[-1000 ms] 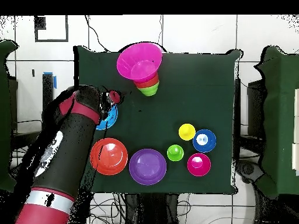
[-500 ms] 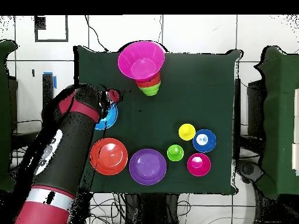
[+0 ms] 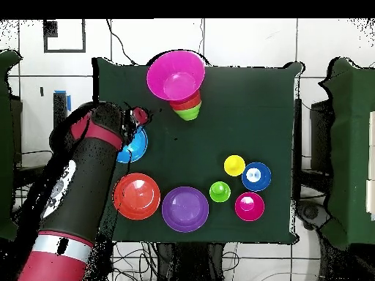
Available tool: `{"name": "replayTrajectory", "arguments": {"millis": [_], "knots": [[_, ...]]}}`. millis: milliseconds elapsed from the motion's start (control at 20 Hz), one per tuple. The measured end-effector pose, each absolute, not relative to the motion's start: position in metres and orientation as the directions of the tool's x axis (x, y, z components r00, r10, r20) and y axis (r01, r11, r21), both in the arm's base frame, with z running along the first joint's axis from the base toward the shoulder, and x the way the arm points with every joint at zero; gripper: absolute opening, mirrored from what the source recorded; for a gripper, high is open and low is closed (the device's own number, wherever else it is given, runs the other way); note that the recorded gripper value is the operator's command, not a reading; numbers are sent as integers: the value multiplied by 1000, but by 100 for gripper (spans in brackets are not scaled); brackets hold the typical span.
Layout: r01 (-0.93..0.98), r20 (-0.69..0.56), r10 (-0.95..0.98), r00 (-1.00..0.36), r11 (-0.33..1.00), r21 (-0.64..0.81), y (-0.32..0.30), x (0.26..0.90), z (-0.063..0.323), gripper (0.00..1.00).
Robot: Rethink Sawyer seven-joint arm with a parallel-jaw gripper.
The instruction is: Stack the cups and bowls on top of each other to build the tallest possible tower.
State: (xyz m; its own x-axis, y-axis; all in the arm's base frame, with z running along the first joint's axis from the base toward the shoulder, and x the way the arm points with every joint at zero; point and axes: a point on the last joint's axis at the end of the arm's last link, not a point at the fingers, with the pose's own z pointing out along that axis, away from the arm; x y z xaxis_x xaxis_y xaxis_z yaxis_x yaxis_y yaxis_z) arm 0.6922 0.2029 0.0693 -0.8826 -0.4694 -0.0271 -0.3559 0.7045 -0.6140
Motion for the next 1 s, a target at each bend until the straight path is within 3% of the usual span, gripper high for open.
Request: {"name": "replayTrajectory", "arguments": {"millis": [1000], "knots": [[-276,-82,-381,-921,787,-552,173,728,90,100]]}}
